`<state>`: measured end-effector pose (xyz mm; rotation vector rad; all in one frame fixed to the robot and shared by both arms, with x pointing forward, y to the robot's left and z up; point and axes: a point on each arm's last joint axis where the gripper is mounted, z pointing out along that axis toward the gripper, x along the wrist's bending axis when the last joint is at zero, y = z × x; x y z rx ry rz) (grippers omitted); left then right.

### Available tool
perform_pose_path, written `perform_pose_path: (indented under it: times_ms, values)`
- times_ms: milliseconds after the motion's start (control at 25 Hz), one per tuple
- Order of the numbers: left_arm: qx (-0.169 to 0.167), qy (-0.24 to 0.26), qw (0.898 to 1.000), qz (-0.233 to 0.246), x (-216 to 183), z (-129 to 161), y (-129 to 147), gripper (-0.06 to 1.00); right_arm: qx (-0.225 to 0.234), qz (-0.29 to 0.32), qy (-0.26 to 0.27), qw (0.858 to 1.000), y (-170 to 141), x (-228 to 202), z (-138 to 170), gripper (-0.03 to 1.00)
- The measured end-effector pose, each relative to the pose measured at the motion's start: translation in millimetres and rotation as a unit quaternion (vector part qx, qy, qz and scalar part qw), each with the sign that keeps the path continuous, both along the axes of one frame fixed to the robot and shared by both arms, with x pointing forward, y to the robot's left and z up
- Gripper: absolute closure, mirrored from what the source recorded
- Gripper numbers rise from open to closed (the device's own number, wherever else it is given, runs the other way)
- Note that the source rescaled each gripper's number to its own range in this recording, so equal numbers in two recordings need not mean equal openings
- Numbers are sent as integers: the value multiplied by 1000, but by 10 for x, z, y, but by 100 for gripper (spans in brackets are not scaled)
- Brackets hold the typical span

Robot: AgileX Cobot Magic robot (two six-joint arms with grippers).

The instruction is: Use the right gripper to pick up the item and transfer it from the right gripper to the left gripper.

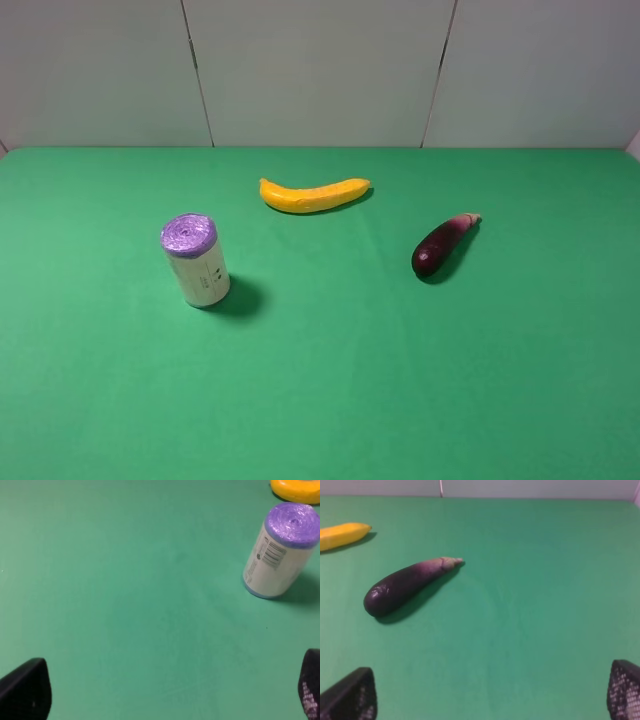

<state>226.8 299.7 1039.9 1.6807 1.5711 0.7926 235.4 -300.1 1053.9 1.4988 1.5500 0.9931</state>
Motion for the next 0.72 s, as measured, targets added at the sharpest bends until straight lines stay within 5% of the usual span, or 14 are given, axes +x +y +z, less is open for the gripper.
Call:
perform_pose_path:
  times_ms: [720]
  values:
    - [0, 0, 1000, 0, 0, 0, 0, -4, 0, 0, 0, 1000, -1, 1, -2, -3]
